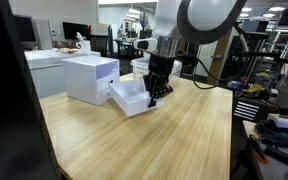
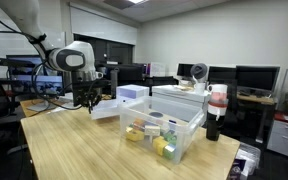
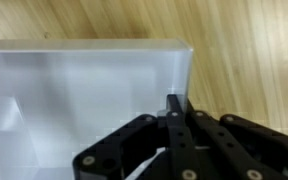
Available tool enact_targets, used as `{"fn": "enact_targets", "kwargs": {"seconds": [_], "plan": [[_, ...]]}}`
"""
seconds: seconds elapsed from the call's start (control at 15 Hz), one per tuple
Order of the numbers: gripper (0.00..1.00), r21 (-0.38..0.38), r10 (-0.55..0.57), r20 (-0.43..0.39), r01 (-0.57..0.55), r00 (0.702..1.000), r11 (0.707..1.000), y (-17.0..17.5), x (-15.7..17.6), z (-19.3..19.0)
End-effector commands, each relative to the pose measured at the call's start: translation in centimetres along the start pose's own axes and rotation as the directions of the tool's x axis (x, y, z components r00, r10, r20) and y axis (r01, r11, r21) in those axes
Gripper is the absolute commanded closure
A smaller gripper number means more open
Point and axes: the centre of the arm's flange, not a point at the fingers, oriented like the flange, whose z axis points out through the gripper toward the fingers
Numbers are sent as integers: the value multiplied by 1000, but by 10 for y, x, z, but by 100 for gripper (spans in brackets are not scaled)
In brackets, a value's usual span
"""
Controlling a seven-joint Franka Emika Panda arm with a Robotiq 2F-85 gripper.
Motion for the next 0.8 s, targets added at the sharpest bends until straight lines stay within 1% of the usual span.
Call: {"fn": "enact_targets", "kwargs": {"seconds": [0.0,0.13,0.33,0.53,0.73], "plan": [[99,-1,-29,10,29,1000,1000,-11,-33,-37],[99,21,-51,11,51,999,998,-11,-47,-47],[99,29,-145,0,145,989,989,1,-64,-55],[99,35,-268,-20,269,963,963,31,-80,-62],[99,34,-369,-37,371,929,928,59,-90,-67]]}}
